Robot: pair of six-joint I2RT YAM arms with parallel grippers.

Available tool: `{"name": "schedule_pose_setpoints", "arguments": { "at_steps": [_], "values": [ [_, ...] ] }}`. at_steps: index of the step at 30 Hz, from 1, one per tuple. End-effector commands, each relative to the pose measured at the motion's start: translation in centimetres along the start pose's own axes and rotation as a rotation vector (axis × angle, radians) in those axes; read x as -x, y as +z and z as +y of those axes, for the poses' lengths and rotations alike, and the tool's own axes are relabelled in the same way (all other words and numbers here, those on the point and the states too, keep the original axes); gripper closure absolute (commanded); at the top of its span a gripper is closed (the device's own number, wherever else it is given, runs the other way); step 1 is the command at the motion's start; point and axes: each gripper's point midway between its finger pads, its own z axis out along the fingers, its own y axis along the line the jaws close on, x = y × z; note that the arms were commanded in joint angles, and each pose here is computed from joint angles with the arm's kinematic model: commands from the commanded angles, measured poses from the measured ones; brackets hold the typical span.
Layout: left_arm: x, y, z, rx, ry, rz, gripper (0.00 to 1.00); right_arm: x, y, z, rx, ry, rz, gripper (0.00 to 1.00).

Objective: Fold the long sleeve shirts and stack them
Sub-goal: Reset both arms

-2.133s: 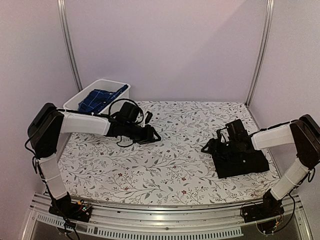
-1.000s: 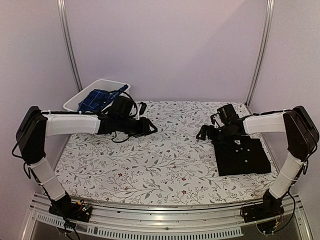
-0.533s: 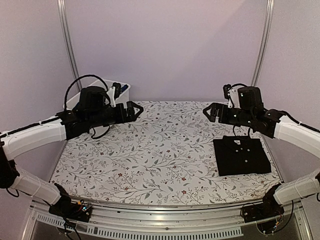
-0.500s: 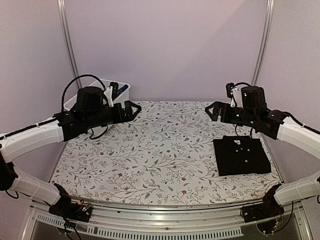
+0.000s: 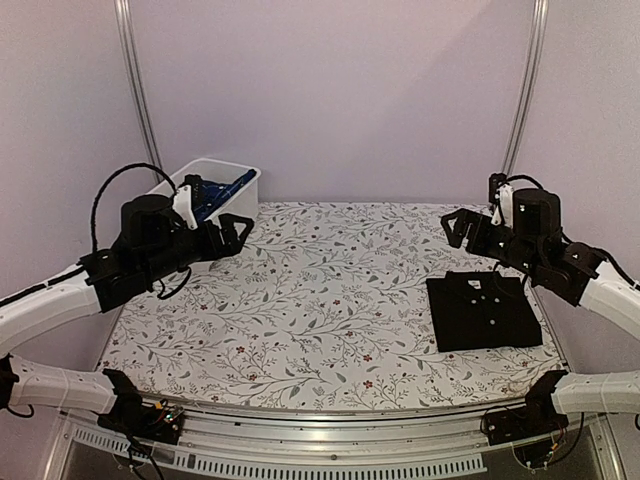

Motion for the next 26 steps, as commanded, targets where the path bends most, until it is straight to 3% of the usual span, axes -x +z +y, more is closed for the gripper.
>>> {"name": "schedule_pose_setpoints", "arguments": {
  "at_steps": [1, 8, 26],
  "values": [
    [0.0, -0.2, 1.0, 0.034, 0.015, -0.027, 0.0, -0.5, -0.2, -2.4, -0.108, 0.055, -0.033, 0.01],
    [0.5, 0.2, 1.1, 0.043, 0.007, -0.057, 0.0, 0.5, -0.2, 0.2, 0.029, -0.014, -0.056, 0.01],
    [0.9, -0.2, 1.8, 0.085, 0.008, -0.073, 0.0, 0.7, -0.8, 0.7, 0.061, -0.061, -0.069, 0.01]
  ]
}}
